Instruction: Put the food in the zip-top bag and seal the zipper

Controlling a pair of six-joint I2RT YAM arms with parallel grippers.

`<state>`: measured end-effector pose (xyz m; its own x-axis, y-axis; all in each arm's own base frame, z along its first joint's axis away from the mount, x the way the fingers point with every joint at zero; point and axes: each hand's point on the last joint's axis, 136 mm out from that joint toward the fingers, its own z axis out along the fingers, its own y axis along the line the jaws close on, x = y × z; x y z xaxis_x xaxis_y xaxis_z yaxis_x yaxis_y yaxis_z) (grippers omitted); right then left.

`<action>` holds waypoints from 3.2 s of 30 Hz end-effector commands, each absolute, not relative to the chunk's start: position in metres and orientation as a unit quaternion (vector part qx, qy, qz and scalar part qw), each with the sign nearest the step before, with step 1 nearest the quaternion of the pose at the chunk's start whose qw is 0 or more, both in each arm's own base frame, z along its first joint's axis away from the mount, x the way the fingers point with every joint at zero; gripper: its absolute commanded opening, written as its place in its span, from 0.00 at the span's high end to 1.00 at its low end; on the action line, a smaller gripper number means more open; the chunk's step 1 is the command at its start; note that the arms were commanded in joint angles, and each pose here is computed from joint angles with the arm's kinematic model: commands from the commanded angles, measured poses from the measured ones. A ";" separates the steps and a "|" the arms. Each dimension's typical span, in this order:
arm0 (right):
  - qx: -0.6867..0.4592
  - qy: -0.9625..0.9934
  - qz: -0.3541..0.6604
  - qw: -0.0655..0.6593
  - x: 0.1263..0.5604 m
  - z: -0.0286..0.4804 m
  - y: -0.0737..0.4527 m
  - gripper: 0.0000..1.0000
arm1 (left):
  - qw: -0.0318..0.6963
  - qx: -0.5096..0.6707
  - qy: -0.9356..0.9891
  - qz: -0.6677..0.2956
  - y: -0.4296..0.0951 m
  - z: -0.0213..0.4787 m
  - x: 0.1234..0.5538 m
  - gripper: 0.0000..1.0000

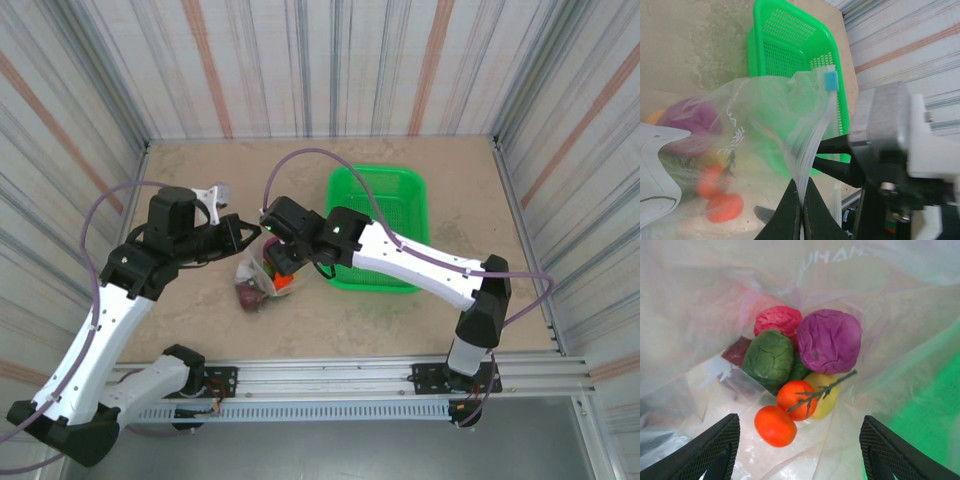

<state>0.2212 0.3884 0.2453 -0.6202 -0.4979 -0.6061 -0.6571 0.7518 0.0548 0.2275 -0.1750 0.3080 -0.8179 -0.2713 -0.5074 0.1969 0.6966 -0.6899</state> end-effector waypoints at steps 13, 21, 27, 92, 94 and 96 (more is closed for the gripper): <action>-0.227 0.894 0.207 0.326 0.250 0.283 0.331 0.48 | 0.303 -0.017 0.865 -0.399 -0.175 0.307 0.222 1.00; -0.248 0.894 0.255 0.272 0.252 0.266 0.361 0.50 | 0.305 -0.012 0.862 -0.404 -0.176 0.311 0.220 1.00; -0.260 0.892 0.250 0.273 0.262 0.266 0.368 0.59 | 0.300 -0.007 0.861 -0.411 -0.181 0.307 0.216 1.00; -0.730 0.508 0.210 0.407 0.221 0.323 0.405 1.00 | 0.565 0.228 0.766 -0.203 -0.140 0.358 0.215 0.46; -0.743 0.500 0.205 0.396 0.213 0.302 0.399 1.00 | 0.559 0.258 0.761 -0.206 -0.147 0.348 0.211 0.41; -0.750 0.490 0.207 0.392 0.205 0.286 0.393 1.00 | 0.540 0.319 0.748 -0.216 -0.163 0.328 0.201 0.33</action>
